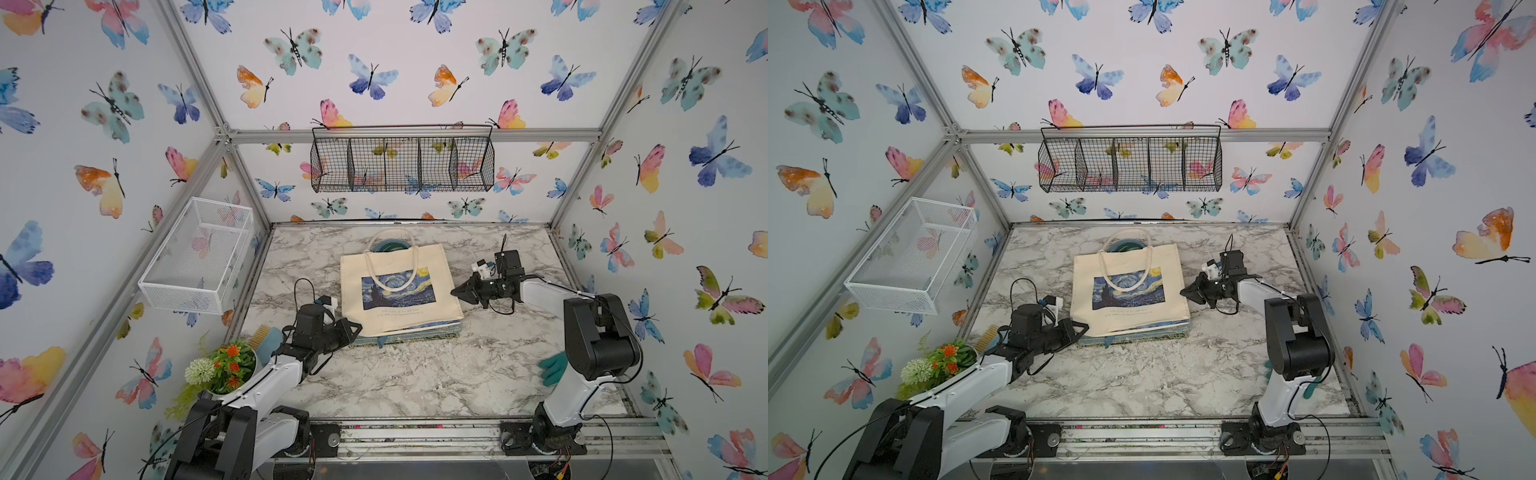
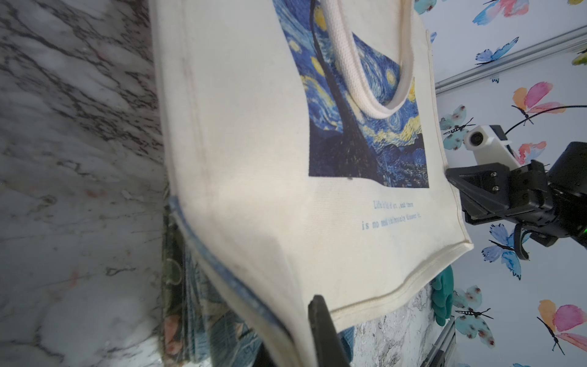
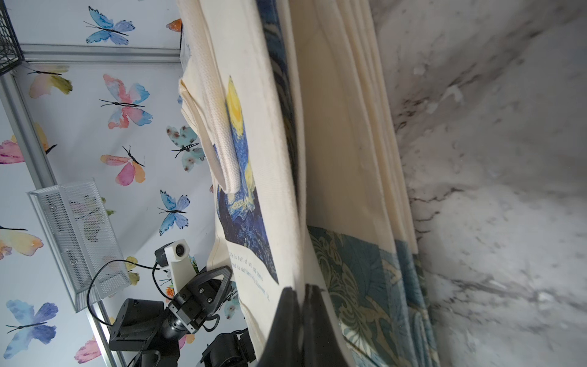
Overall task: Put away the canvas bag
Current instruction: Place the canvas bag at the center of the board, then press the canvas bag at the center of the board.
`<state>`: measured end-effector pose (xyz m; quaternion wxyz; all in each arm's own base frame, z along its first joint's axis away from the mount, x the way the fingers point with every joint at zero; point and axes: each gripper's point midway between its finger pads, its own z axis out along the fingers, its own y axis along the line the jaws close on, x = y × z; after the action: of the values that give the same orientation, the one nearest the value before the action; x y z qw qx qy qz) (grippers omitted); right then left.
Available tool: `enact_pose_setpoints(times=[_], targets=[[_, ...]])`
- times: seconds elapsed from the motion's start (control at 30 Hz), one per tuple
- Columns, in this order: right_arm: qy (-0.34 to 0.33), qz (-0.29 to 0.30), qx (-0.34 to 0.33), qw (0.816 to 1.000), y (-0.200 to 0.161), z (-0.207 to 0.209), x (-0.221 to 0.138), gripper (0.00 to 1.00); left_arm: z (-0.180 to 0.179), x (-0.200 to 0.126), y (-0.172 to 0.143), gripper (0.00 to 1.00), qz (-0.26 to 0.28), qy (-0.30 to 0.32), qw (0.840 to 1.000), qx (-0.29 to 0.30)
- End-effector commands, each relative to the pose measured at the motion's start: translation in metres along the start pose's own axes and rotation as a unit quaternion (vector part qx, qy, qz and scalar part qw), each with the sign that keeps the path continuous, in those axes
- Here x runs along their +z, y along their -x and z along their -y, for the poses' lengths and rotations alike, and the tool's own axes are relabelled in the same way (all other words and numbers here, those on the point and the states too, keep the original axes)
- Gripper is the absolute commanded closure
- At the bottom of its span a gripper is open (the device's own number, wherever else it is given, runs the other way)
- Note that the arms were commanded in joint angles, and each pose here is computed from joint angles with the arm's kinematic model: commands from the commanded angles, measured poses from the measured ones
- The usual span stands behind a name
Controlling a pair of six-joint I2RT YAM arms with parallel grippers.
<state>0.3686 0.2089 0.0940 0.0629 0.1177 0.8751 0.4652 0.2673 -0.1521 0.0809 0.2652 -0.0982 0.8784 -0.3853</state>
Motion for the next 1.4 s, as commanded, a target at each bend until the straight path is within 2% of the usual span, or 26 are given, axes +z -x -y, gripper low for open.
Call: enact_pose_setpoints(times=[0.0, 0.07, 0.17, 0.33, 0.43, 0.73, 0.9, 1.07, 1.13, 1.17, 1.23, 1.27, 1.37], targets=[[0.011, -0.022, -0.003, 1.000, -0.010, -0.006, 0.004, 0.79, 0.021, 0.002, -0.021, 0.69, -0.058, -0.048, 0.997, 0.008], [-0.002, -0.014, -0.018, 1.000, -0.004, -0.009, 0.000, 0.72, 0.018, 0.000, -0.014, 0.57, -0.046, -0.027, 0.999, 0.010], [-0.035, 0.014, -0.048, 0.998, 0.010, -0.017, -0.011, 0.67, 0.017, -0.008, -0.002, 0.51, -0.020, -0.001, 1.000, 0.016], [-0.083, 0.068, -0.089, 0.990, 0.033, -0.033, -0.035, 0.66, 0.028, -0.030, 0.030, 0.50, 0.047, 0.036, 0.997, 0.041], [-0.093, 0.095, -0.104, 0.986, 0.042, -0.045, -0.046, 0.66, 0.040, -0.042, 0.040, 0.50, 0.062, 0.037, 0.996, 0.057], [-0.009, 0.111, -0.121, 0.986, 0.048, -0.093, -0.054, 0.67, 0.106, -0.070, 0.079, 0.53, 0.106, -0.026, 0.990, 0.087], [0.012, 0.103, -0.118, 0.987, 0.048, -0.101, -0.047, 0.67, 0.134, -0.081, 0.095, 0.53, 0.121, -0.037, 0.986, 0.112], [0.035, 0.085, -0.116, 0.989, 0.037, -0.103, -0.032, 0.68, 0.152, -0.098, 0.112, 0.53, 0.167, -0.046, 0.976, 0.131], [0.063, 0.065, -0.113, 0.989, 0.023, -0.106, -0.017, 0.69, 0.156, -0.090, 0.110, 0.52, 0.175, -0.081, 0.972, 0.137], [0.080, 0.049, -0.110, 0.990, 0.010, -0.107, -0.005, 0.71, 0.155, -0.080, 0.106, 0.56, 0.170, -0.107, 0.971, 0.132], [0.109, 0.010, -0.114, 0.988, -0.019, -0.113, 0.022, 0.74, 0.151, -0.054, 0.091, 0.68, 0.134, -0.149, 0.972, 0.122], [0.112, -0.006, -0.117, 0.987, -0.031, -0.114, 0.034, 0.76, 0.149, -0.037, 0.076, 0.73, 0.097, -0.162, 0.974, 0.124], [0.116, -0.059, -0.136, 0.982, -0.070, -0.116, 0.068, 0.84, 0.139, 0.001, 0.045, 0.85, 0.035, -0.157, 0.977, 0.143]])
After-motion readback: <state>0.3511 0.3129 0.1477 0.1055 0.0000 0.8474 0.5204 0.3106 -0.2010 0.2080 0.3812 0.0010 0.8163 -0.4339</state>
